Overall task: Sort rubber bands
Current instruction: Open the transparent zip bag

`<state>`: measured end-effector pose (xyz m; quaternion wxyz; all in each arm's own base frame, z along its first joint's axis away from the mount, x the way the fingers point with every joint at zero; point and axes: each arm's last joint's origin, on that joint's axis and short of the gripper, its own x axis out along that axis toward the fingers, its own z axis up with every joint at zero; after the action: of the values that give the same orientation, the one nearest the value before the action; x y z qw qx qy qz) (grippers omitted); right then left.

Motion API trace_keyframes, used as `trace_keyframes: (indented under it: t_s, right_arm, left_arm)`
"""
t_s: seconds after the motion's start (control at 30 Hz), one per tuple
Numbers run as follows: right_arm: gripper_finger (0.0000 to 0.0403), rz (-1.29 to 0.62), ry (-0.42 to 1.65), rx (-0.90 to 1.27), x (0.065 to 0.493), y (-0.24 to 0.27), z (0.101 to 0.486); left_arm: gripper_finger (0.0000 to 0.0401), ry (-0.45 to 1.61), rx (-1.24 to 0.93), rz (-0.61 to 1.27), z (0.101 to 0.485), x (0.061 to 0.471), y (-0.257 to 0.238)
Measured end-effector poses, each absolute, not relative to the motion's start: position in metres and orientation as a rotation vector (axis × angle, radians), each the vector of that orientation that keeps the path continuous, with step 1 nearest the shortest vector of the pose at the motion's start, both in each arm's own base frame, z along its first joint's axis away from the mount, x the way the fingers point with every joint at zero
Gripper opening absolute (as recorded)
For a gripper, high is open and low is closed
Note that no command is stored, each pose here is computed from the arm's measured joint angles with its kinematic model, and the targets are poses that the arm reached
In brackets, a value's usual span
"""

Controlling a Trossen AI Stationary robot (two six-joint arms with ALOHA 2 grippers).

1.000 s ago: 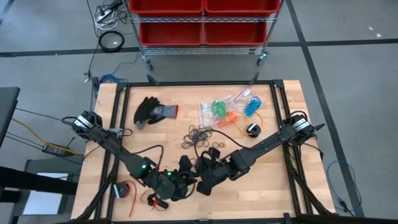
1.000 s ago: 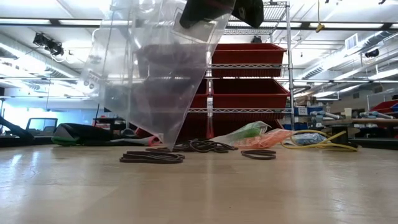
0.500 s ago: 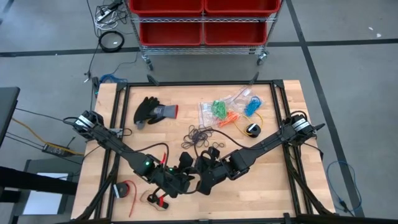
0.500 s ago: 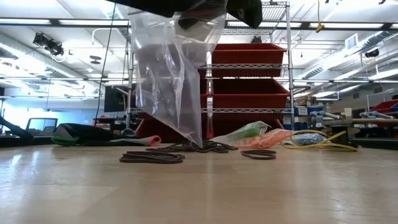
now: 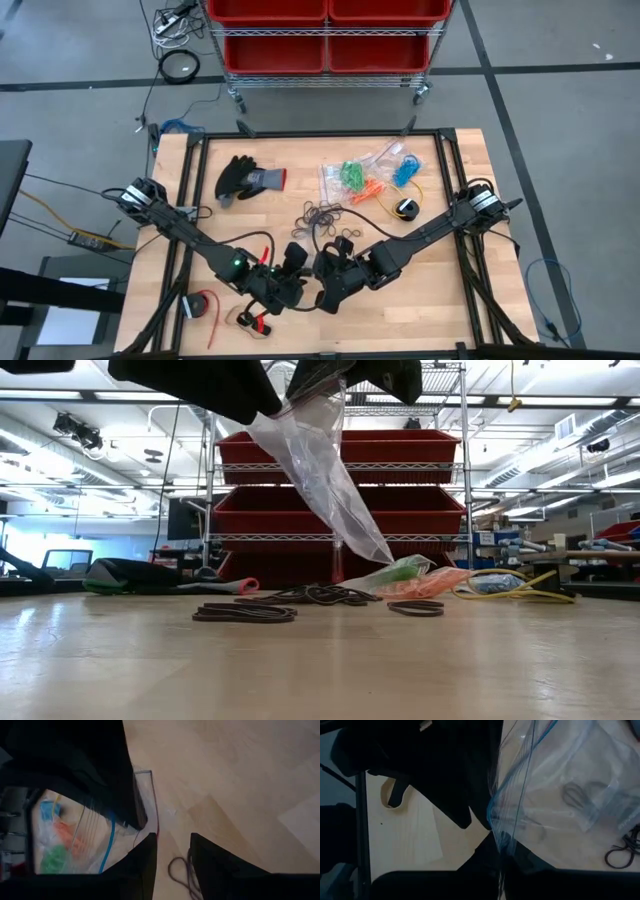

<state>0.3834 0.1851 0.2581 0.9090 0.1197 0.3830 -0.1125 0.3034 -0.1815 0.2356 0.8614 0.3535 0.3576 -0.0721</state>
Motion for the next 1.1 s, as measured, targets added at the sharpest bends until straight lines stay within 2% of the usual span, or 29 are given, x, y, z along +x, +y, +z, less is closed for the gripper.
trace_keyframes:
  t_s: [0.2, 0.37, 0.53, 0.73, 0.93, 1.1]
  right_arm:
    - [0.0000, -0.250, 0.782, 0.234, 0.382, 0.186, 0.258]
    - [0.0000, -0.270, 0.778, 0.238, 0.382, 0.185, 0.258]
    - [0.0000, -0.278, 0.774, 0.235, 0.382, 0.185, 0.258]
    - [0.0000, -0.267, 0.826, 0.251, 0.377, 0.187, 0.255]
    - [0.0000, -0.251, 0.833, 0.258, 0.377, 0.188, 0.255]
    - [0.0000, -0.225, 0.818, 0.260, 0.377, 0.193, 0.256]
  left_arm:
    - [0.0126, 0.784, 0.492, -0.176, 0.229, 0.308, -0.182]
    - [0.0126, 0.764, 0.468, -0.184, 0.229, 0.310, -0.184]
    - [0.0126, 0.730, 0.381, -0.287, 0.232, 0.313, -0.189]
    - [0.0126, 0.686, 0.613, -0.142, 0.238, 0.303, -0.194]
    - [0.0126, 0.578, 0.859, -0.081, 0.257, 0.298, -0.209]
    - [0.0126, 0.604, 0.861, -0.024, 0.256, 0.305, -0.197]
